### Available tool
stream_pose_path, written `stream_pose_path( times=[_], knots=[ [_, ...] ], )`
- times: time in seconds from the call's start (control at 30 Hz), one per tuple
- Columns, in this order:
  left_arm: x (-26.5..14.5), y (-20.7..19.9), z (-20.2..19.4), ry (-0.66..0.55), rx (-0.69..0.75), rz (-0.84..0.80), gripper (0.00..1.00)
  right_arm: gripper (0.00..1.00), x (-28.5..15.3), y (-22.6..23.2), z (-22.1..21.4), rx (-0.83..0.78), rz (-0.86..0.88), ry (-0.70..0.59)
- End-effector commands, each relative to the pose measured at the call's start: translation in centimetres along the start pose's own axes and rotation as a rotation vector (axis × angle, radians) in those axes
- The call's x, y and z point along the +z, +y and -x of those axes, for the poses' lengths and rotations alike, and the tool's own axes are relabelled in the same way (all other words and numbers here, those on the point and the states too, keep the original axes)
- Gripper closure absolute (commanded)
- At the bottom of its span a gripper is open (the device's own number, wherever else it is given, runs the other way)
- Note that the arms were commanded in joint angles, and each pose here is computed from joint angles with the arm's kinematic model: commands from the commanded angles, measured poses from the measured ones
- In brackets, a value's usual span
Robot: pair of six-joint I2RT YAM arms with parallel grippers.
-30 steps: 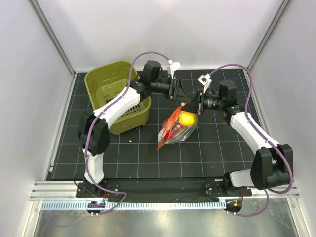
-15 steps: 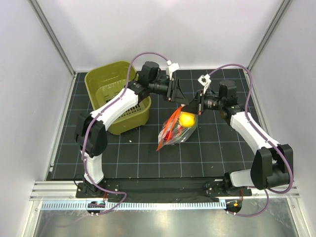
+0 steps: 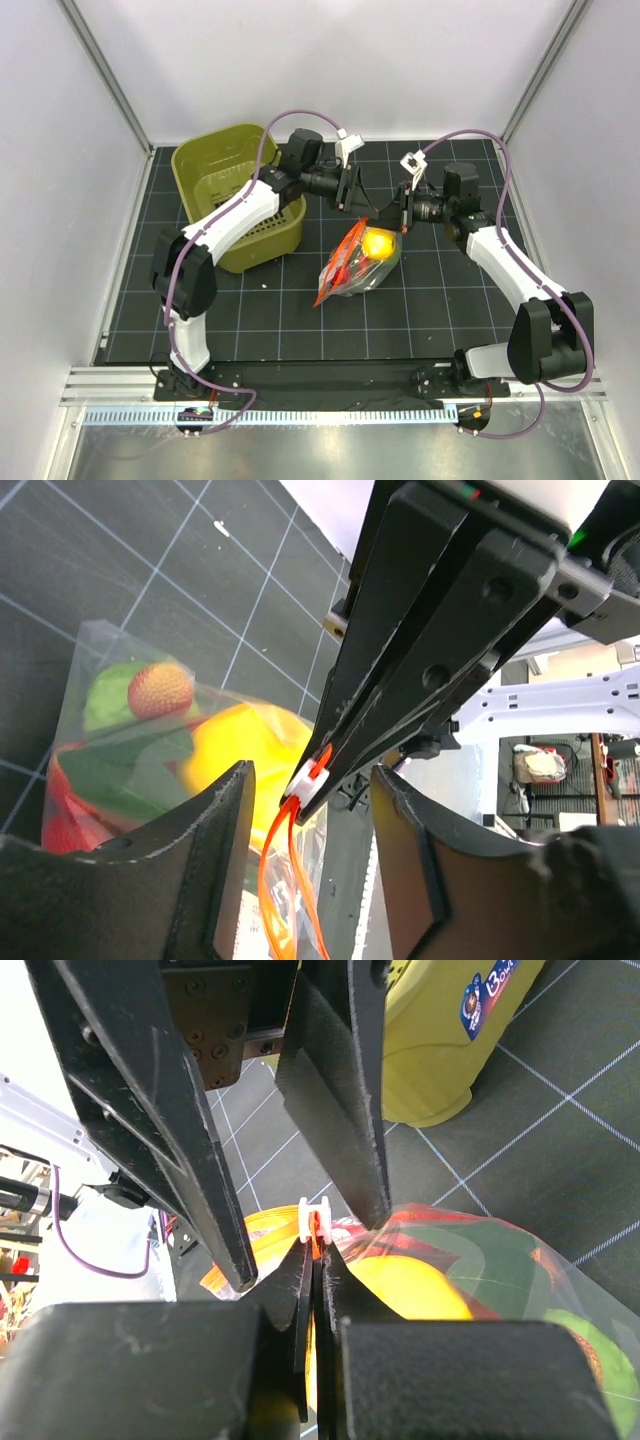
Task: Place the food in the zip-top bag and seal the zipper
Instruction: Zip the zipper food storage bag at the center of the board.
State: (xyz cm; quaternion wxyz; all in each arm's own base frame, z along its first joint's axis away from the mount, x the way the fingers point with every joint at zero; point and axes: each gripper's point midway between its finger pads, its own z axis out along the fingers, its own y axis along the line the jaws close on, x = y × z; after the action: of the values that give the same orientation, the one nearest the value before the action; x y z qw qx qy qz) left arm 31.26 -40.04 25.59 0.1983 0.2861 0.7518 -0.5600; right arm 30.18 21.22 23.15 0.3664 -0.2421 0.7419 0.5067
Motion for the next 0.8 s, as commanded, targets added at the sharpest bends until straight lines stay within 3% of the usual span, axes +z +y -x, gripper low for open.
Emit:
stream_pose_path(
  times=[0.0, 0.07, 0.2, 0.3, 0.37, 0.6, 0.77],
  knots=[
    [-1.7, -2.4, 0.8, -0.033, 0.064, -0.007, 0.48, 0.99, -0.3, 1.6, 2.0, -0.083, 0.038, -0.037],
    [-1.7, -2.3, 0.5, -0.031, 0.06, -0.006, 0.55, 0.99, -0.3, 1.7, 1.9, -0.086, 0.04, -0.036],
    [-1.7, -2.5, 0.9, -0.035, 0.065, -0.011, 0.84, 0.99, -0.3, 1.6, 1.7, -0.084, 0.04, -0.036],
    [-1.7, -3.0, 1.8, -0.047, 0.069, -0.019, 0.97, 0.99, -0.3, 1.9, 1.6, -0.089, 0.052, -0.033],
    [-1.6, -3.1, 2.0, -0.05, 0.068, -0.022, 1.0, 0.96, -0.4, 1.9, 1.5, -0.091, 0.054, -0.03],
    [-1.8, -3.5, 2.3, -0.052, 0.077, -0.035, 1.0, 0.67, -0.6, 2.0, 1.5, -0.095, 0.043, -0.029],
    [-2.0, -3.8, 2.2, -0.045, 0.078, -0.036, 1.0, 0.63, -0.7, 2.1, 1.4, -0.099, 0.036, -0.028]
  ],
)
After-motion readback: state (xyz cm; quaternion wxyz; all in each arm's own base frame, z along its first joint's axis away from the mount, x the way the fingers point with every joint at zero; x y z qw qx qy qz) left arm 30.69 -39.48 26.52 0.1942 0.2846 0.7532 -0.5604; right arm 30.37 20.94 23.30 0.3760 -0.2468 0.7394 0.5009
